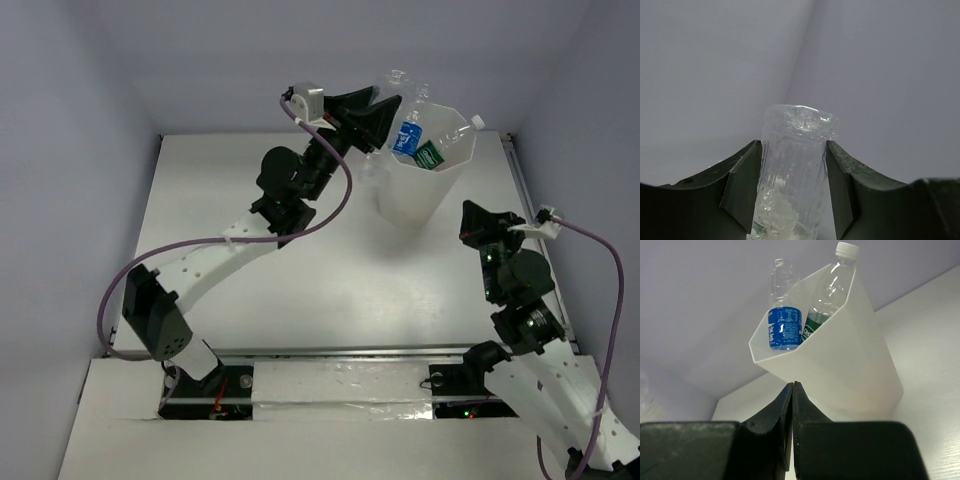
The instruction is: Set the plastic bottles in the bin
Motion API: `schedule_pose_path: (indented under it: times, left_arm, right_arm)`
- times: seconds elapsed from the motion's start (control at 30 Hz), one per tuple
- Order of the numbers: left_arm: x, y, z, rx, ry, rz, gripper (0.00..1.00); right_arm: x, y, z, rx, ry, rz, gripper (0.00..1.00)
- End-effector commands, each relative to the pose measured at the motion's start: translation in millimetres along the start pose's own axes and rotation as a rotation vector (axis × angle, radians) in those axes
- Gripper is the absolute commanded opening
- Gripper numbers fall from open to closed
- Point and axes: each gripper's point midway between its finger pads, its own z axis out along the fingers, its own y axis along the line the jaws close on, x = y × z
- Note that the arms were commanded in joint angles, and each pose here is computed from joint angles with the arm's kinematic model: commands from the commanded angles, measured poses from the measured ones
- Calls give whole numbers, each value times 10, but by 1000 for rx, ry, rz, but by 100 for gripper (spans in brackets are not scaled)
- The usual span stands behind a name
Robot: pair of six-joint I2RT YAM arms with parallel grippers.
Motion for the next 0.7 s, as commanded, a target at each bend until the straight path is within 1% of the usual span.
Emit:
schedule_pose_path:
  times: [0.0,0.03,0.2,0.23,0.27,0.3,0.33,0.4,0.43,0.5,0.53,0.57,0.6,0.67]
  left_arm:
    - [-456,-320,203,148,-191,12,32]
    - [-298,-273,290,148,-187,12,32]
    - [-22,-256,687,181,-207,6,32]
    - [106,-279,813,190,-208,-6,32]
    - [147,-288,875,200,-211,-10,32]
    - [-41,-369,972,219,-262,-17,33]
    - [289,-267,1060,206,-213,-24,33]
    - [388,-258,1156,215,-215,-35,33]
    - [521,-216,1234,211,-207,-38,33]
    - [649,-175,1283,208,-198,-41,35]
    - [814,-177,1294,206,-172,-45,35]
    - [882,-140,1291,195,-163,-44,35]
    - [1067,-56,1260,176,-130,-35,35]
    - [1169,4,1216,161,-117,-33,37]
  right_arm:
    - [-13,-8,-148,-27,4,30,6]
    - [-44,-18,-204,-36,-7,37,6]
    - [68,-144,-359,-41,16,37,6]
    - [64,-148,-382,-47,13,38,6]
    - [31,-150,-425,-57,1,41,6]
    - [42,-159,-438,-60,2,38,6]
    - [62,-176,-449,-59,5,36,6]
    - [61,-179,-475,-67,5,34,6]
    - [89,-184,-477,-69,12,32,6]
    - [109,-162,-484,-86,20,29,6]
    - [116,-159,-484,-89,22,28,6]
    - [122,-158,-484,-91,23,23,6]
    - [116,-155,-485,-92,22,22,6]
    - [97,-154,-490,-95,15,15,6]
